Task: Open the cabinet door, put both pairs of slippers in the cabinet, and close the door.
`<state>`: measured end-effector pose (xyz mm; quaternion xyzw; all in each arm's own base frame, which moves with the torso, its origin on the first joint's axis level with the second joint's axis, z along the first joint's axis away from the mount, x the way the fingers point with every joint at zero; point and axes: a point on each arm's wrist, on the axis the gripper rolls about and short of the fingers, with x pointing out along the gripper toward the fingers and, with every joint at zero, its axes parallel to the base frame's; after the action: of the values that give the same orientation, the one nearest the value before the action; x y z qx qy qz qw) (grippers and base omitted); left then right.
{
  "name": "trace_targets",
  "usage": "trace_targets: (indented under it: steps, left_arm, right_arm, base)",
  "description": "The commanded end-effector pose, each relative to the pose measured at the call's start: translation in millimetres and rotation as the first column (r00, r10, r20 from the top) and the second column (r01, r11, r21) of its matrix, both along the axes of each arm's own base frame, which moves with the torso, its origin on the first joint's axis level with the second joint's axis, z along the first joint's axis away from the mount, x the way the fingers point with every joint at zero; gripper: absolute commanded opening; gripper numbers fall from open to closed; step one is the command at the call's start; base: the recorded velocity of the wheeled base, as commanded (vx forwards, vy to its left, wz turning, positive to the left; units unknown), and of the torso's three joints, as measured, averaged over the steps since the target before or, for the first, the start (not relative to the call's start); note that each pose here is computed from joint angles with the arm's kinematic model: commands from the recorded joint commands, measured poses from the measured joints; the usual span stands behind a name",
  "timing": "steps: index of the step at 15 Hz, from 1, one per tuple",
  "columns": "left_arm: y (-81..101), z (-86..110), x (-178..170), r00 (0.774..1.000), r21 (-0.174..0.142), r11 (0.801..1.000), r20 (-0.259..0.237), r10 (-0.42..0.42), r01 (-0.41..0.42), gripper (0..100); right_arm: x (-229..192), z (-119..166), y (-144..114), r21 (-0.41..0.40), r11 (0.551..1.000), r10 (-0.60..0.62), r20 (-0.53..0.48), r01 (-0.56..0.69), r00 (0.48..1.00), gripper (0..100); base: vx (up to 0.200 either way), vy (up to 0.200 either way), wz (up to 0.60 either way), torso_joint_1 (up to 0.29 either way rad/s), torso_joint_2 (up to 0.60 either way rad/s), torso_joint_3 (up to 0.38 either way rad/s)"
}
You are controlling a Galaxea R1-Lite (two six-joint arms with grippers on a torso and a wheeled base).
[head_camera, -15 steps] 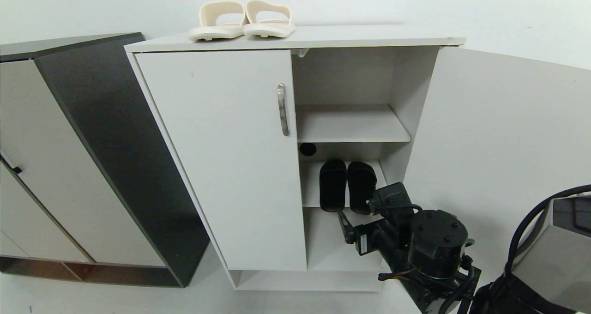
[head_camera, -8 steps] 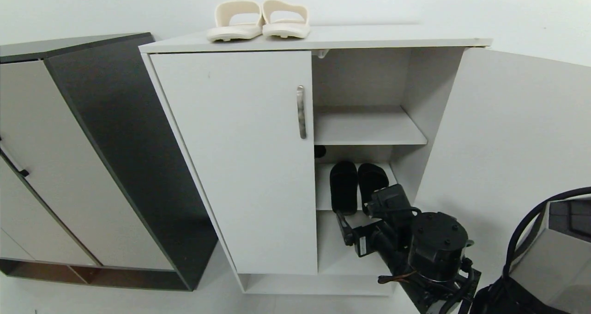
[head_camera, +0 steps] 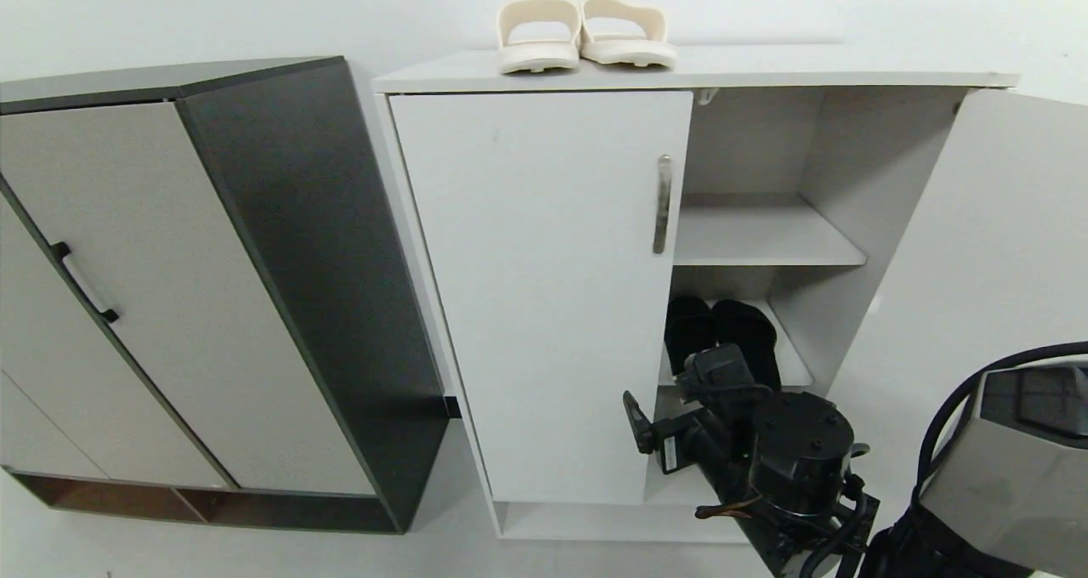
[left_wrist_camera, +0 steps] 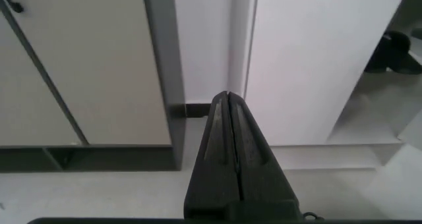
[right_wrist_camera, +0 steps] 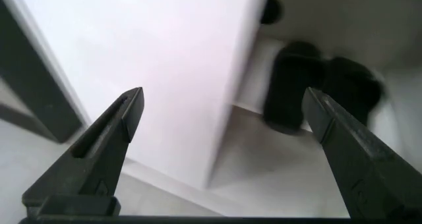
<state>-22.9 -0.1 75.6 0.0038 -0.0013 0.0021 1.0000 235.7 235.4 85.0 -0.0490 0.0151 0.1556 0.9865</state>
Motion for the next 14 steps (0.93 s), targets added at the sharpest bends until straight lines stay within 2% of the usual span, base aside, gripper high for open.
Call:
trace_targets:
  steps: [1,4,14]
  left_arm:
    - [0.0,0.1,0.1,1.0,0.0,1.0,-0.001,0.0,0.0,0]
    - [0.0,0.1,0.1,1.0,0.0,1.0,-0.001,0.0,0.0,0]
    - [0.0,0.1,0.1,1.0,-0.005,1.0,-0.001,0.002,-0.002,0]
  right_arm:
    - [0.3,-1.4,0.3,-0.003,1.0,0.0,-0.002,0.0,1.0,100]
    - [0.3,-1.3,0.3,-0.002,1.0,0.0,-0.001,0.0,1.0,100]
    - [-1.6,-2.2,-1.7,-0.009,1.0,0.001,0.008,-0.001,1.0,100]
  base:
    - [0.0,0.2,0.0,-0.002,0.0,-0.002]
    - [0.0,0.2,0.0,0.002,0.0,0.005]
    - [0.0,0.0,0.0,0.0,0.0,0.0]
